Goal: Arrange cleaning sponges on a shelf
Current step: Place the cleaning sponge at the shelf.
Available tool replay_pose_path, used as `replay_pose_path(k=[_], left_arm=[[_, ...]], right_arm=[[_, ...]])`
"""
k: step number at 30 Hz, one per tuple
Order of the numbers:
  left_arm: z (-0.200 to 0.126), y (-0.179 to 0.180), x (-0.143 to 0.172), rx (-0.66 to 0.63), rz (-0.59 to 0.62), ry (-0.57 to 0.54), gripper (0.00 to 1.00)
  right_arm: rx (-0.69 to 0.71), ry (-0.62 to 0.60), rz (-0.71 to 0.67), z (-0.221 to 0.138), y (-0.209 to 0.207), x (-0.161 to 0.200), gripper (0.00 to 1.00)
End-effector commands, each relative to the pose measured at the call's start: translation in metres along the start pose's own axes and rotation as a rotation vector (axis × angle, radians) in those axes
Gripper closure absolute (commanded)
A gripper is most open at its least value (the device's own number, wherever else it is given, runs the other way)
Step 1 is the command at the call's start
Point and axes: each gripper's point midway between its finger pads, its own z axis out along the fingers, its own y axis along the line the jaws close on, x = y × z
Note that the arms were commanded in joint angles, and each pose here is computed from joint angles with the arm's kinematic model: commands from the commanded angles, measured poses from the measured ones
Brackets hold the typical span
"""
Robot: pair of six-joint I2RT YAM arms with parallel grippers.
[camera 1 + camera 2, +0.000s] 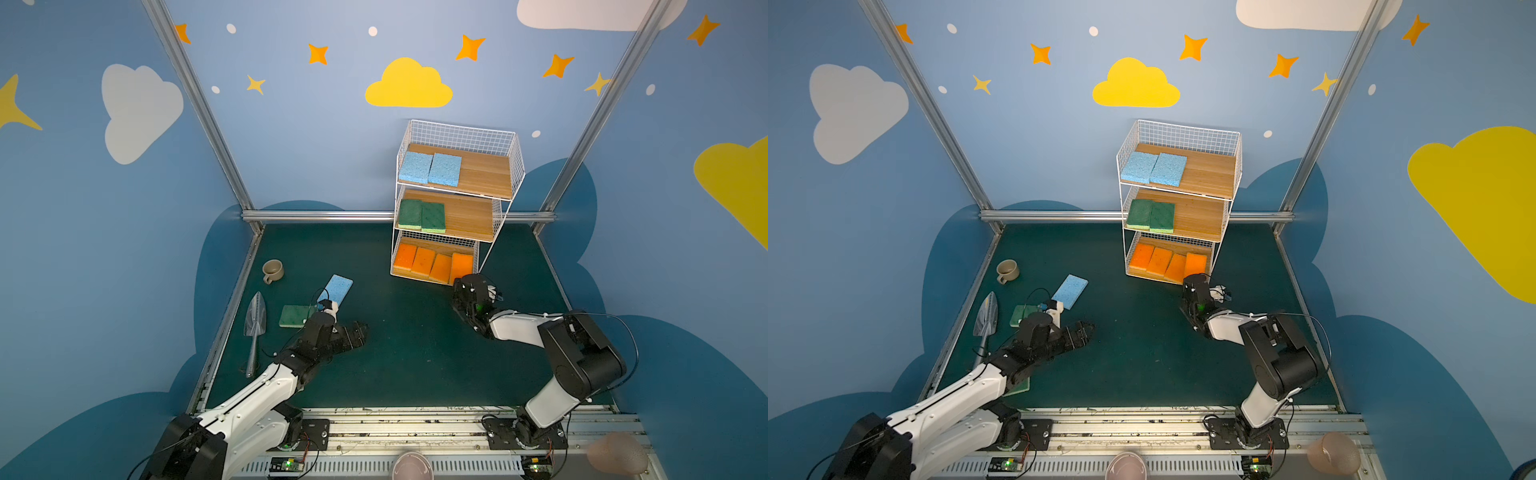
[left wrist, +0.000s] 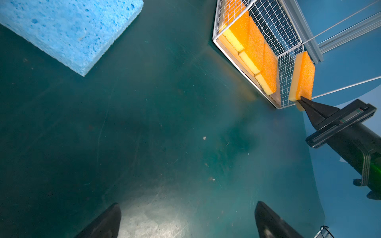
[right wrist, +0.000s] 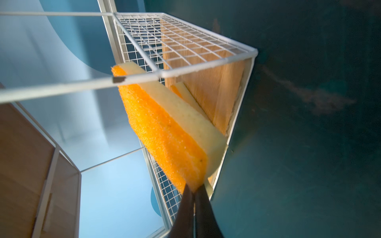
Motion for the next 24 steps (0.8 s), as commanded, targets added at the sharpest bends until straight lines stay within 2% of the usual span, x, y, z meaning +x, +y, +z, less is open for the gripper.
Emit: replay_pose_path(k=[1,13,24], left_arm=[[0.001,0.002,0.001,0.002,0.013,0.001,0.00],[0.001,0.002,0.002,0.002,0.010,0.006,0.00],[0.001,0.003,0.002,0.001,0.009,0.004,0.00]], right_arm=[[-0.004,-0.018,0.019,0.005,0.006,-0.001,1.00],[0.082,-0.137,-0.024,0.001,-0.002,-0.019,1.00],[0.140,-0.157,-0.080,0.014,-0.008,-0.017,1.00]])
